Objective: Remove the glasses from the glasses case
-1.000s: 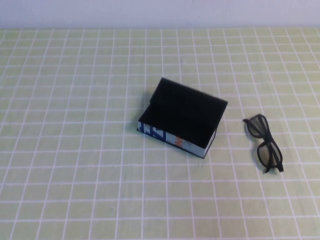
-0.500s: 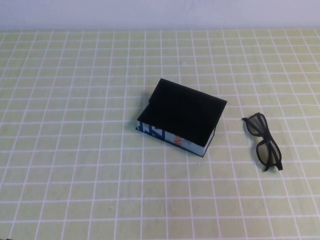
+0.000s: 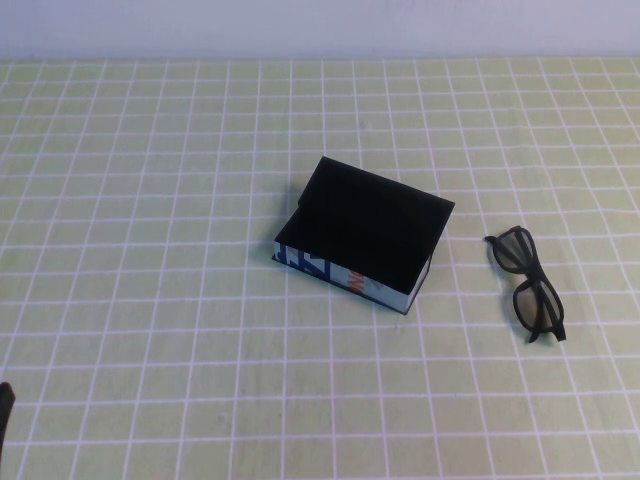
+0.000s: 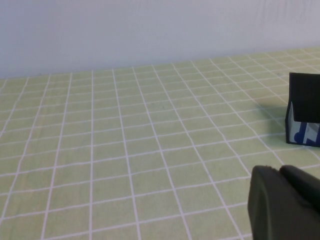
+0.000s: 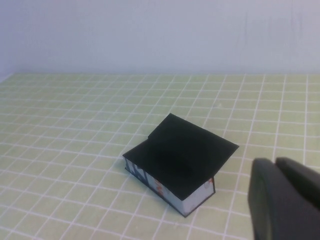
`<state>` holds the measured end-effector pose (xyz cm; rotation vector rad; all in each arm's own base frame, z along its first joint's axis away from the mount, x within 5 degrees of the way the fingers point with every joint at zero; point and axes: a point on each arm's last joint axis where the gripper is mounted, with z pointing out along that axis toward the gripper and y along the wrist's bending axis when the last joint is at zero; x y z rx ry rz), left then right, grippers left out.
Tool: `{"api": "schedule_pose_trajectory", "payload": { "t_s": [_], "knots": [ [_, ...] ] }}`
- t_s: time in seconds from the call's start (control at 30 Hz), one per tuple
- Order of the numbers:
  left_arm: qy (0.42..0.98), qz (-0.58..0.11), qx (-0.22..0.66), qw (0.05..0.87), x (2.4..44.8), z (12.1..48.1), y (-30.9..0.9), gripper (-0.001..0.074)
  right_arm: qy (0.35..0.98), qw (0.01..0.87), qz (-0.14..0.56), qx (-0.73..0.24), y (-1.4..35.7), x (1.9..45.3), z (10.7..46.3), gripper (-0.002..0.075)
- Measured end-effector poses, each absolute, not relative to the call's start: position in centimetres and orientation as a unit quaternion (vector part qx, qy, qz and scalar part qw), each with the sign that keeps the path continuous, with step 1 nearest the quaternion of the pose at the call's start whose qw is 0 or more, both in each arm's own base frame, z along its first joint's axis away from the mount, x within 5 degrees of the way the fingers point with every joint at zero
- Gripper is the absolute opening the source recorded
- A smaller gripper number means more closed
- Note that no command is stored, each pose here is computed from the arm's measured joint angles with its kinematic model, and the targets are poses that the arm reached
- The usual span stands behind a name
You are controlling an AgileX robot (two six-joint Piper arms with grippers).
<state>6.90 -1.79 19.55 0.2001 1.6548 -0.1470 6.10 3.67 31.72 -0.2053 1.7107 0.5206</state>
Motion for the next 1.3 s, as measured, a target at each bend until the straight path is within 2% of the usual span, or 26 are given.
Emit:
{"api": "schedule_pose_trajectory", "payload": {
  "t_s": [0.17, 0.33, 0.43, 0.6, 0.8, 1.3],
  "knots": [
    [0.734, -0.065, 0.089, 0.67, 6.9, 19.5, -1.8, -0.0004, 0.745, 0.624, 0.216, -0.093, 3.6, 6.1, 31.7, -0.0018],
    [0.734, -0.065, 0.089, 0.67, 6.9, 19.5, -1.8, -0.0004, 0.748, 0.638, 0.132, -0.127, 2.9, 6.6, 30.9, -0.0018],
    [0.734, -0.065, 0.089, 0.67, 6.9, 19.5, -1.8, -0.0004, 0.735, 0.663, 0.089, -0.11, 2.2, 6.8, 29.5, -0.0018],
    [0.734, -0.065, 0.089, 0.67, 6.9, 19.5, -1.8, -0.0004, 0.701, 0.711, 0.033, -0.046, 0.8, 6.4, 25.0, -0.0018],
    [0.734, -0.065, 0.089, 0.67, 6.9, 19.5, -1.8, -0.0004, 0.675, 0.736, 0.041, 0.033, 0.0, 5.7, 20.8, -0.0018],
    [0.735, -0.067, 0.09, 0.669, 6.9, 19.5, -1.8, -0.0004, 0.713, 0.698, 0.062, 0.023, 0.5, 5.7, 19.7, -0.0018]
  ]
}}
